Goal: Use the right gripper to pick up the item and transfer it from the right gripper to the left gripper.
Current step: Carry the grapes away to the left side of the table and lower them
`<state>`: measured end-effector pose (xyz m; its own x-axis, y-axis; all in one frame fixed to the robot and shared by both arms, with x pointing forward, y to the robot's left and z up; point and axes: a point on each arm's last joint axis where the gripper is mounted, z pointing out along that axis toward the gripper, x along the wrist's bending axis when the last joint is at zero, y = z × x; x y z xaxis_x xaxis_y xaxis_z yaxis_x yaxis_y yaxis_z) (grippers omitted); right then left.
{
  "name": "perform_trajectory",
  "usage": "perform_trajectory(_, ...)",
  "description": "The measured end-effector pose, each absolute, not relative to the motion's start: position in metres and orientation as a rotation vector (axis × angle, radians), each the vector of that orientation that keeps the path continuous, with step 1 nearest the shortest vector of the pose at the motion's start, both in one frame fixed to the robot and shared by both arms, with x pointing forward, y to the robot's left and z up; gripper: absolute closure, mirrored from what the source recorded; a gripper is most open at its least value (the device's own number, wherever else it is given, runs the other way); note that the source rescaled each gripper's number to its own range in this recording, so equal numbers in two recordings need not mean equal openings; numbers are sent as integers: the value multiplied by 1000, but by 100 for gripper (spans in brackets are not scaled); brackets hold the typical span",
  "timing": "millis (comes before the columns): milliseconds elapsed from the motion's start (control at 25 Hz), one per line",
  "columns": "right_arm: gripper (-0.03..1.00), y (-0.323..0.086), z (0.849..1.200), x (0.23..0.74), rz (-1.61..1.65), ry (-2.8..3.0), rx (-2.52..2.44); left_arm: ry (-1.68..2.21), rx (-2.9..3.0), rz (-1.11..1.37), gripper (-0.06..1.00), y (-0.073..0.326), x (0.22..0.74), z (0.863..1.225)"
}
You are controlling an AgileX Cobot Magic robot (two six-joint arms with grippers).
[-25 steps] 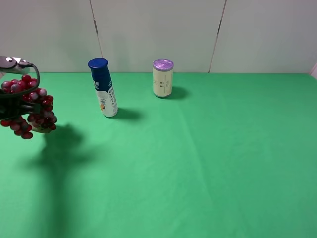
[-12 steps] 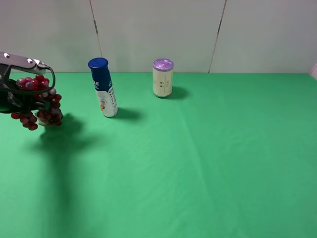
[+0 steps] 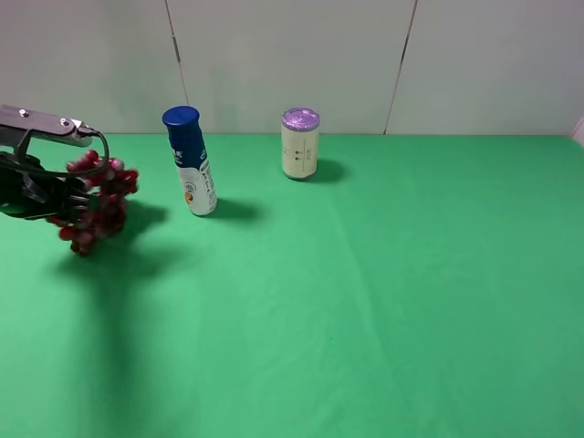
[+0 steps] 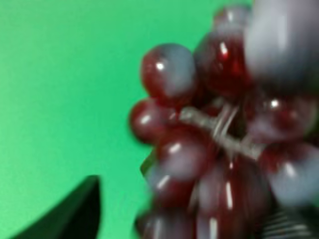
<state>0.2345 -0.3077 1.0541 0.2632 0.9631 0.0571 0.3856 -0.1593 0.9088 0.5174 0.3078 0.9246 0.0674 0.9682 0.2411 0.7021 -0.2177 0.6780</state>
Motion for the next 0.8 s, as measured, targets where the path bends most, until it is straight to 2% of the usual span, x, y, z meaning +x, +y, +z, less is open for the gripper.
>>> perform_trajectory(40,-3,-308,1054,235,873,1250,1701,1663,1969,944,14,308,517,925)
perform_trajectory(80,-3,-308,1054,235,873,1250,1701,1663,1969,944,9,308,517,925)
perform_trajectory(200,-3,-308,1054,235,873,1250,1701,1660,1973,938,2,307,517,924)
perform_trajectory(400,-3,-308,1054,235,873,1250,1701,1623,1971,925,0,300,515,932)
perform_trajectory(800,-3,-308,1054,235,873,1250,1701,1491,1881,911,-1,291,493,987)
